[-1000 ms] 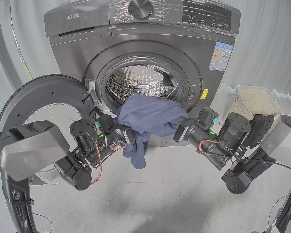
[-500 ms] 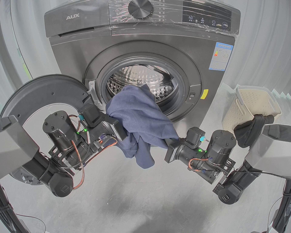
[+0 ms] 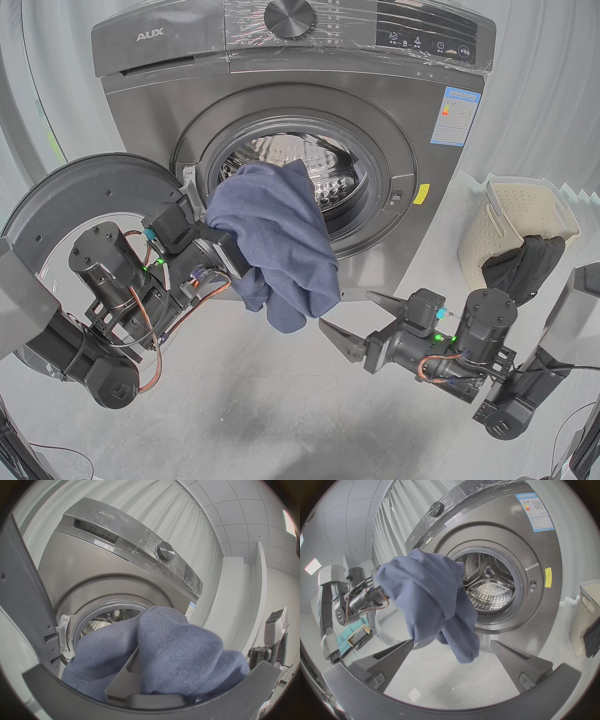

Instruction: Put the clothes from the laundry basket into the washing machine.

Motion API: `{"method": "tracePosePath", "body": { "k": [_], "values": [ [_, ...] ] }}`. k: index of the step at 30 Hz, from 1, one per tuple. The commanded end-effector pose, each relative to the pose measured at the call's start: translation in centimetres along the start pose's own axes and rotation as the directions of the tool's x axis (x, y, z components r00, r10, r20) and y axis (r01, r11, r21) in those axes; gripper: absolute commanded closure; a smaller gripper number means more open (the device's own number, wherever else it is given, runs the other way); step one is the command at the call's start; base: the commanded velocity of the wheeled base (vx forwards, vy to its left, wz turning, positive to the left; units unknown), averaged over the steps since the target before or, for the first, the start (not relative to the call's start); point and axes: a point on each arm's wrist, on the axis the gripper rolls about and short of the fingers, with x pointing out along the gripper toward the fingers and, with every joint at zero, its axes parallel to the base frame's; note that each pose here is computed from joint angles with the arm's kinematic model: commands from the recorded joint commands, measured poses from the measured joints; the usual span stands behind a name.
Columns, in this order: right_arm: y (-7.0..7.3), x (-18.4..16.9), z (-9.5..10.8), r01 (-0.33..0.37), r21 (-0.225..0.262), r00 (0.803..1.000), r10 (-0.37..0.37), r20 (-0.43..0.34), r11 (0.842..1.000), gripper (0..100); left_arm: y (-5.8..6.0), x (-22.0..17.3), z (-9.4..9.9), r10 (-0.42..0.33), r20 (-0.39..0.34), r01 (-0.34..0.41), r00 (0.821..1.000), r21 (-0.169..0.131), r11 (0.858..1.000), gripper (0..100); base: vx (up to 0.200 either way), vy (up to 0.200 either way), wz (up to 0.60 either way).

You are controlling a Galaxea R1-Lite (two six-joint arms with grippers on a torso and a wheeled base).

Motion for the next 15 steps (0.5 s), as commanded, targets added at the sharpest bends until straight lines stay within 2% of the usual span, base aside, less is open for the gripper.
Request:
{"method": "tracePosePath", "body": {
  "k": [1,5,6,10,12,14,15],
  "values": [
    [-0.9,-4.3,0.9,0.009,-0.013,1.0,-0.009,-0.024,1.0,0,-0.5,-1.5,-0.4,0.021,-0.041,-0.021,0.999,0.002,1.0,100,0.0,0.0,0.0],
    [-1.6,-4.4,1.0,0.034,-0.012,0.999,-0.034,-0.025,0.999,0,-0.6,-2.4,-0.3,0.019,-0.057,-0.019,0.998,0.0,1.0,100,0.0,0.0,0.0],
    [-2.3,-4.5,0.9,0.057,-0.012,0.998,-0.058,-0.026,0.998,0,-0.5,-3.0,-0.7,0.019,-0.086,-0.019,0.996,0.002,1.0,100,0.0,0.0,0.0],
    [-3.3,-4.6,0.8,0.097,-0.009,0.995,-0.097,-0.033,0.995,0,-0.5,-3.4,-1.3,0.023,-0.115,-0.022,0.993,0.01,1.0,100,0.0,0.0,0.0],
    [-3.6,-4.5,0.7,0.108,-0.008,0.993,-0.108,-0.036,0.994,0,-0.5,-3.5,-1.5,0.025,-0.125,-0.022,0.992,0.021,1.0,100,0.0,0.0,0.0],
    [-3.9,-4.5,0.6,0.116,-0.008,0.992,-0.116,-0.038,0.993,0,-0.5,-3.5,-2.5,0.026,-0.16,-0.017,0.987,0.061,0.998,100,0.0,0.0,0.0],
    [-3.9,-4.5,0.6,0.116,-0.008,0.992,-0.116,-0.038,0.993,0,-0.5,-3.5,-2.5,0.026,-0.16,-0.017,0.987,0.061,0.998,100,0.0,0.0,0.0]
  ]
}}
